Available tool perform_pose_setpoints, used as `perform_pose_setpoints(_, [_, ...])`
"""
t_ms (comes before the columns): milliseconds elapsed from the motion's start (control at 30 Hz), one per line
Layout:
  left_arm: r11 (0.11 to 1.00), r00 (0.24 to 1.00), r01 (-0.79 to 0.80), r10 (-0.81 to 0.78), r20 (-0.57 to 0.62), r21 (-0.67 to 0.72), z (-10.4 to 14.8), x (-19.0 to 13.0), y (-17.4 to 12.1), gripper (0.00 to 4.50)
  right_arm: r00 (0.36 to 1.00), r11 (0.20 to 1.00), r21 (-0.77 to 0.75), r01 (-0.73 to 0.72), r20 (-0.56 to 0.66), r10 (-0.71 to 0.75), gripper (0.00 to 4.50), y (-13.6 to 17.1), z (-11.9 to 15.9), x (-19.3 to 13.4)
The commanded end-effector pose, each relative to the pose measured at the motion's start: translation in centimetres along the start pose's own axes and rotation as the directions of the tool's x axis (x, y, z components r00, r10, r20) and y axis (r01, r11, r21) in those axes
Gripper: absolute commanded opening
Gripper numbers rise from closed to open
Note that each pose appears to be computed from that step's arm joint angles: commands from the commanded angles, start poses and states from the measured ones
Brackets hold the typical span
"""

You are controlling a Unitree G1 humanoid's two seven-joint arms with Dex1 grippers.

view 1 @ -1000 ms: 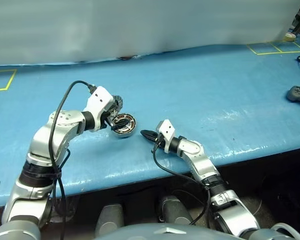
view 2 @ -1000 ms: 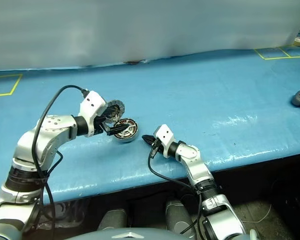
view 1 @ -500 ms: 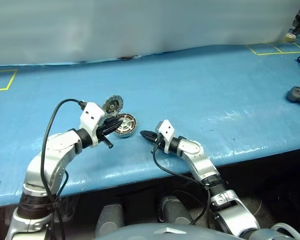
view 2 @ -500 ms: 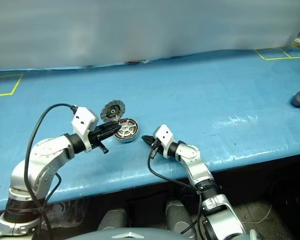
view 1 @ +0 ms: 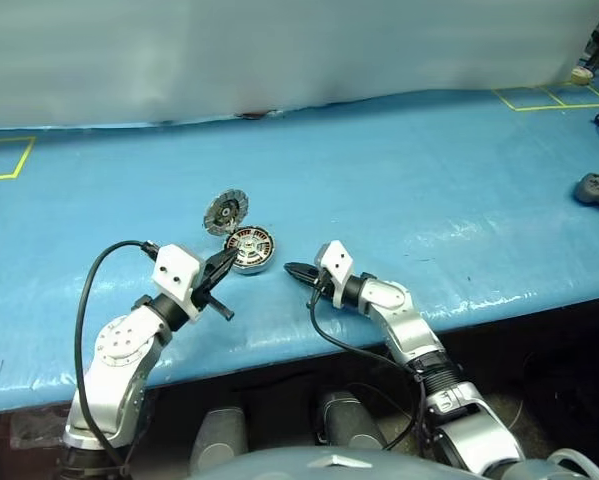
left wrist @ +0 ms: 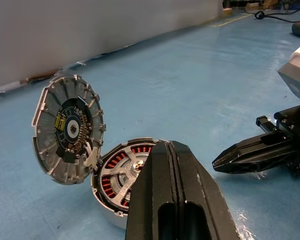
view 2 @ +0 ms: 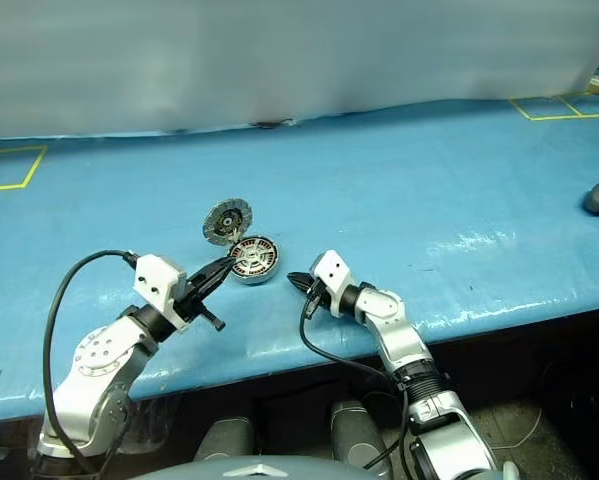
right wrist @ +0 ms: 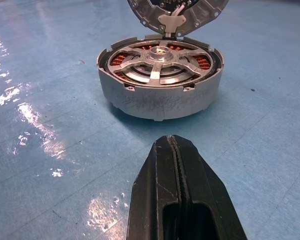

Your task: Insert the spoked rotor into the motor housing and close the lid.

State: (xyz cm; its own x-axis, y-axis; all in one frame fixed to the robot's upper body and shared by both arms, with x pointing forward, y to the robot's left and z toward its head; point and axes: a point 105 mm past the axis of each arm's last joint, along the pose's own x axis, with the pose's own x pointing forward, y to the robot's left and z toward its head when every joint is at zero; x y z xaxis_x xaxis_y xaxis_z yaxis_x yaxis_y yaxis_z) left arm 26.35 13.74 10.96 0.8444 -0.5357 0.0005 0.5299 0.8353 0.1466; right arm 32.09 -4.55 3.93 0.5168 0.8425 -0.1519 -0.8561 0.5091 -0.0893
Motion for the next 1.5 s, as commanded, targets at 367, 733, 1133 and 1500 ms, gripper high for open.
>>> perform_pose_setpoints(367, [0.994, 0.994, -0.100, 0.102, 0.033, -0.040, -2.9, -1.6, -0.5, 0.02, 0.999, 0.999, 0.004, 0.033, 0.037, -0.033, 0.00, -0.4, 1.0, -0.9])
perform_pose_setpoints(733, [0.995, 0.997, -0.072, 0.071, -0.022, -0.075, -5.1, -2.1, -0.5, 0.02, 0.996, 0.996, 0.027, 0.085, 0.035, -0.086, 0.00, -0.9, 1.1, -1.3])
perform_pose_setpoints(1133, [0.983, 0.991, -0.132, 0.133, -0.001, -0.129, -6.5, -1.9, -0.4, 0.02, 0.984, 0.985, 0.031, 0.171, 0.036, -0.172, 0.00, -2.0, 3.7, -1.0])
perform_pose_setpoints(1500, [0.988, 0.992, -0.127, 0.129, 0.007, -0.088, -6.8, -1.6, -0.8, 0.02, 0.987, 0.987, -0.037, 0.159, 0.028, -0.158, 0.00, -2.8, 8.0, 2.3])
